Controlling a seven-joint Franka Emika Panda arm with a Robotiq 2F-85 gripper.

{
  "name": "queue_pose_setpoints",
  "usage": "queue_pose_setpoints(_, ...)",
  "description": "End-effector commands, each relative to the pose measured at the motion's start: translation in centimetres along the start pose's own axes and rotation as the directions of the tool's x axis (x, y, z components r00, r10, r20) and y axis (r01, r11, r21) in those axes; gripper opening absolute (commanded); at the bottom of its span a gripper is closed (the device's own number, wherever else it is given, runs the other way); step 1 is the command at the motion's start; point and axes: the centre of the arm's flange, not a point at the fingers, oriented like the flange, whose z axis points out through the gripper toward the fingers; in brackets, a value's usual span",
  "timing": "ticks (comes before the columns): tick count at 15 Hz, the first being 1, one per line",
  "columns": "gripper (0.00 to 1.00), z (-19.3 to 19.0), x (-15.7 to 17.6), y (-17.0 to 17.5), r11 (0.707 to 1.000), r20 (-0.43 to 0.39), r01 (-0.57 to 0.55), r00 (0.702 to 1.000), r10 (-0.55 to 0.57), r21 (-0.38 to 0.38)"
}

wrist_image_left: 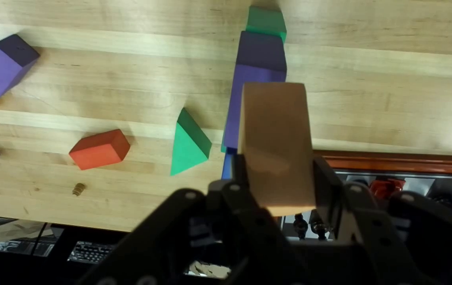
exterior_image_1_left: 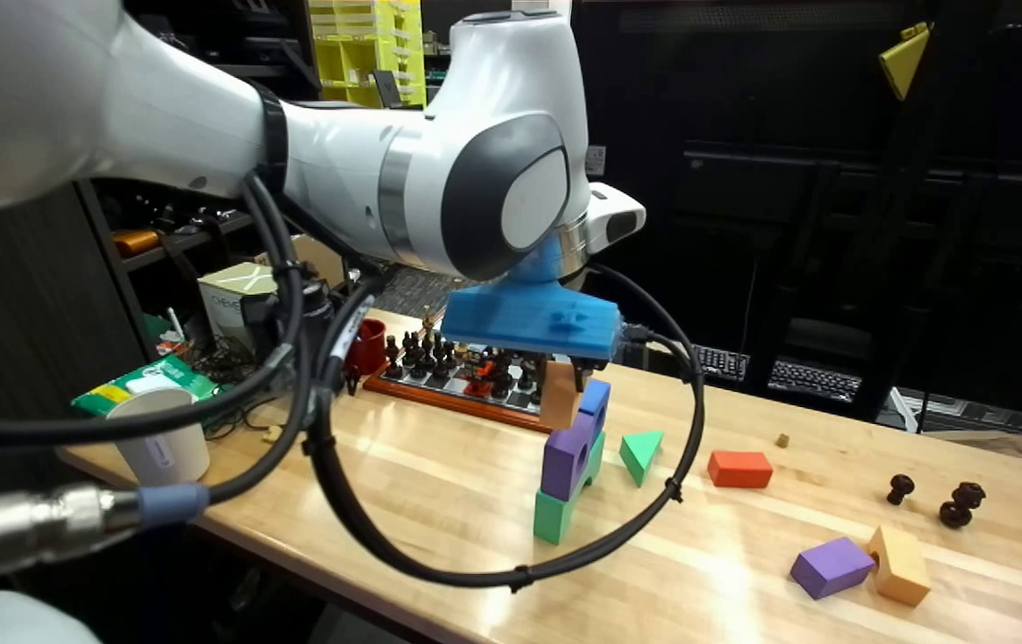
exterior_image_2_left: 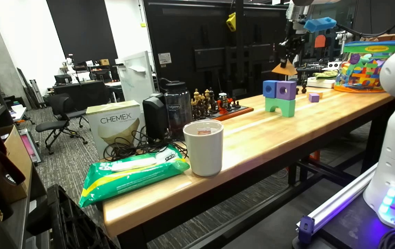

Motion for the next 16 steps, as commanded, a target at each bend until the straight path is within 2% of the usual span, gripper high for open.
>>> queue_pose_setpoints(1,0.17,0.1,1.3,0.4,1.000,0.023,0.002,1.000,-0.002,0.004)
queue_pose_setpoints(16,0.17,3.0,5.1,1.7,1.000,0.117,-0.005,0.993,0.004,0.010)
